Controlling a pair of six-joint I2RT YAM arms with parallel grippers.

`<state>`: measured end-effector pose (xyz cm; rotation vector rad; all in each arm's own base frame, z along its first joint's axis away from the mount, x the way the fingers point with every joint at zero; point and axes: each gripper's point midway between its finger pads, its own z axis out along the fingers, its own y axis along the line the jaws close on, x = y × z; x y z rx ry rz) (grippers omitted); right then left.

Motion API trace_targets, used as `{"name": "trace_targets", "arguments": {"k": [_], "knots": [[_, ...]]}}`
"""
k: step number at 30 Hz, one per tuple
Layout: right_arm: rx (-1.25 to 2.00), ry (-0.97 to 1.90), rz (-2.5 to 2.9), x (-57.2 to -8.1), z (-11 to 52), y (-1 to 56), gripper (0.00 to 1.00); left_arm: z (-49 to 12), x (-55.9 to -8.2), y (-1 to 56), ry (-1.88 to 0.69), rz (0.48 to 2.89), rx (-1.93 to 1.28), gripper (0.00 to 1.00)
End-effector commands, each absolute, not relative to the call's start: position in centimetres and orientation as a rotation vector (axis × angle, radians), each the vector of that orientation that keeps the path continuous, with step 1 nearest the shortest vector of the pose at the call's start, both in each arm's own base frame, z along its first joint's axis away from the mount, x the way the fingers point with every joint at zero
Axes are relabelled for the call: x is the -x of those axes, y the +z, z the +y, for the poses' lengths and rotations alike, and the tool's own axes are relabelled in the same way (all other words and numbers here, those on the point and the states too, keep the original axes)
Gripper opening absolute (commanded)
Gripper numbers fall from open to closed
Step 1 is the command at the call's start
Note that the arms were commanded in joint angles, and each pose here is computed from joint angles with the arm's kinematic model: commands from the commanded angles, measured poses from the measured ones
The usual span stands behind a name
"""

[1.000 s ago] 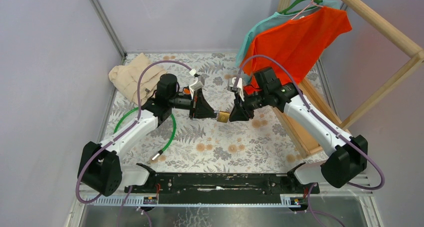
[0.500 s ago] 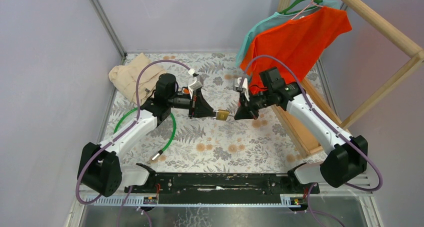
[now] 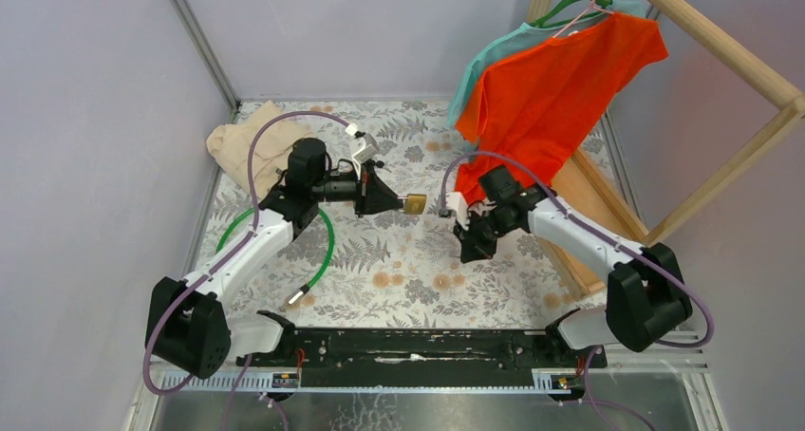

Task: Lock with the key
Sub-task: Place the key at the center of the board.

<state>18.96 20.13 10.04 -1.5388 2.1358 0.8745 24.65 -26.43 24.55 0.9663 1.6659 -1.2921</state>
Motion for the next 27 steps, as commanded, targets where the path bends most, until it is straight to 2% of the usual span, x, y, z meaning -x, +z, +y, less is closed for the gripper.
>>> {"name": "trace_targets", "arguments": {"k": [1, 8, 11, 13, 21, 27], "knots": [[1.581, 0.77, 2.195, -19.8, 21.5, 7.1, 0.07, -25.9, -27.0, 27.6, -1.181, 1.616, -0.892, 0.0], [1.55, 0.792, 2.352, -20.6, 22.6, 4.1, 0.08, -25.5, -27.6, 27.4, -1.159, 1.639, -0.851, 0.0], [1.552, 0.767, 2.418, -20.7, 22.3, 2.7, 0.12, -25.3, -28.2, 27.1, -1.145, 1.659, -0.822, 0.0], [1.552, 0.749, 2.434, -20.7, 22.0, 2.4, 0.17, -25.2, -28.4, 26.8, -1.133, 1.67, -0.808, 0.0], [1.503, 0.659, 2.413, -21.5, 20.6, 4.0, 0.54, -24.5, -30.4, 25.7, -1.061, 1.728, -0.704, 0.0], [1.352, 0.633, 2.368, -23.2, 18.7, 8.2, 0.66, -24.8, -32.0, 23.7, -1.088, 1.809, -0.593, 0.0]]}}
